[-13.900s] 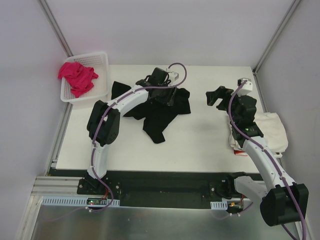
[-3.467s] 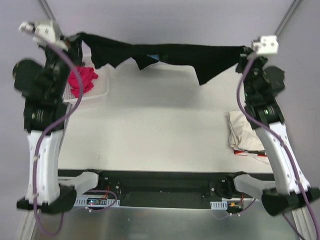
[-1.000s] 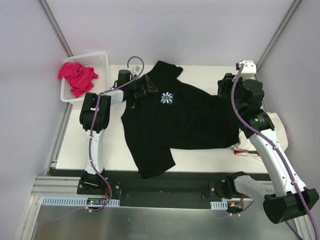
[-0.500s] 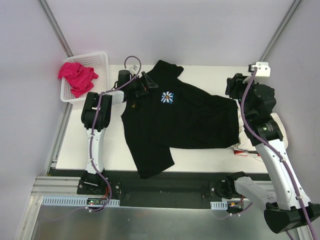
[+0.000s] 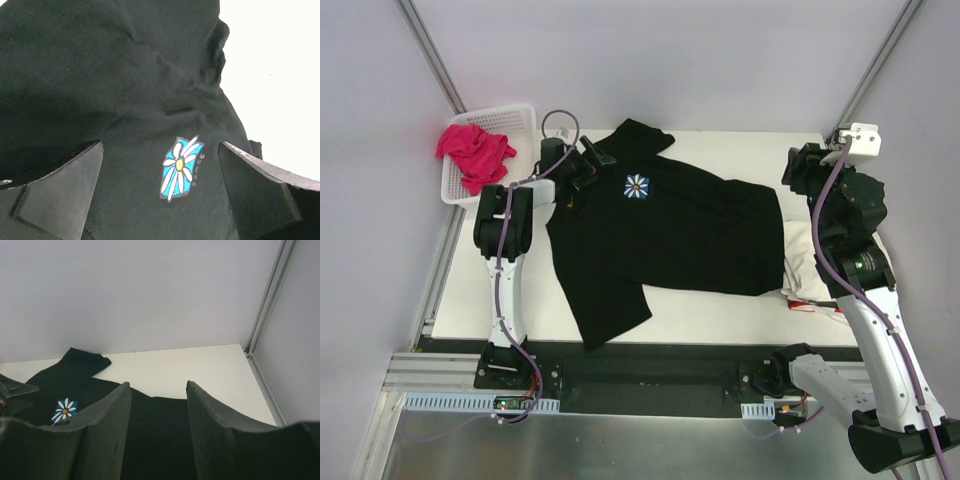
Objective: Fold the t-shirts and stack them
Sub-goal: Flatten out the tshirt
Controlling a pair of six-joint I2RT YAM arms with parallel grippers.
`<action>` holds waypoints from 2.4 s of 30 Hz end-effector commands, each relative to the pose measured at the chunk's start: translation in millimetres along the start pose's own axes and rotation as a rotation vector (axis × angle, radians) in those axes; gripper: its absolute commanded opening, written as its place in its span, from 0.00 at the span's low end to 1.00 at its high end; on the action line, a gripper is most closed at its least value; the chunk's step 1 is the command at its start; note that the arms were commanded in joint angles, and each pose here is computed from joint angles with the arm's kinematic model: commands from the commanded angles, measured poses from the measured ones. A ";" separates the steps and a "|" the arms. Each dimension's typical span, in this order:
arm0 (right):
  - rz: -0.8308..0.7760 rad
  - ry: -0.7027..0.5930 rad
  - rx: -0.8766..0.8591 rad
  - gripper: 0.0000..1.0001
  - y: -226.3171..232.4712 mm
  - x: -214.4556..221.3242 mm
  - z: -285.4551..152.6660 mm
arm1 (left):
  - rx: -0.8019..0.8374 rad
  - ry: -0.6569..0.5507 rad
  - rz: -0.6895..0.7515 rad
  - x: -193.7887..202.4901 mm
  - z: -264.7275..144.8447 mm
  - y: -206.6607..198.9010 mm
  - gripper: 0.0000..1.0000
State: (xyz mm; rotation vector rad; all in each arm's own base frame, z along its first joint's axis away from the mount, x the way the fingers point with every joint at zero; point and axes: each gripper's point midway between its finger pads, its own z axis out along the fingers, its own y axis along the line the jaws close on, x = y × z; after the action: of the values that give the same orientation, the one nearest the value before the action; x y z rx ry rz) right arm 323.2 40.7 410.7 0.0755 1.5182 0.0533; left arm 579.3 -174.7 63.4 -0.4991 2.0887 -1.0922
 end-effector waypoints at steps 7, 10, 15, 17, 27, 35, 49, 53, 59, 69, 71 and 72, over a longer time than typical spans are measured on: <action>-0.009 -0.040 0.046 0.52 -13.5 -16.9 -13.5 | -0.249 -0.297 0.028 -102.9 -54.8 27.1 0.99; -0.003 -0.025 0.041 0.52 -12.8 -12.1 -15.1 | -0.279 -0.353 0.015 -118.8 -75.6 33.6 0.99; 0.005 0.014 -0.007 0.53 -5.0 -1.9 -18.7 | -0.337 -0.435 0.044 -137.0 -104.5 36.1 0.99; 0.010 0.049 -0.018 0.53 -1.9 8.0 -15.9 | -0.300 -0.406 0.063 -132.5 -104.0 28.7 0.99; 0.094 0.276 -0.140 0.48 40.9 82.5 36.0 | -0.034 -0.238 0.203 -87.9 -86.2 -29.6 0.99; 0.149 0.508 -0.244 0.24 89.8 162.4 122.3 | 0.040 -0.158 0.226 -59.3 -76.2 -37.8 0.99; 0.322 0.904 -0.224 0.16 98.1 309.7 228.7 | 0.127 -0.092 0.307 -29.0 -90.4 -65.6 0.99; 0.384 0.940 -0.218 0.16 98.8 335.4 207.2 | 0.149 -0.081 0.362 -24.5 -101.2 -81.8 0.99; 0.424 0.985 -0.182 0.17 88.0 360.4 191.4 | 0.193 -0.067 0.419 -17.8 -112.2 -104.2 0.99; 0.560 0.951 -0.157 0.17 71.8 359.9 227.7 | 0.263 -0.042 0.457 -7.0 -130.1 -133.5 0.99; 0.578 0.938 -0.146 0.17 65.6 356.0 235.6 | 0.266 -0.041 0.474 -5.9 -132.1 -136.0 0.99; 0.583 0.929 -0.132 0.17 57.5 354.5 239.5 | 0.254 -0.041 0.476 -5.7 -134.7 -135.8 0.99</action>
State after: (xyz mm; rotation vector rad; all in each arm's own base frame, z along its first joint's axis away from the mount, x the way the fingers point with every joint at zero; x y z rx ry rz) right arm 554.4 140.1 48.9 0.3730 2.4586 0.6979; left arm 501.1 -167.2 194.3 -0.0118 1.9246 -1.0254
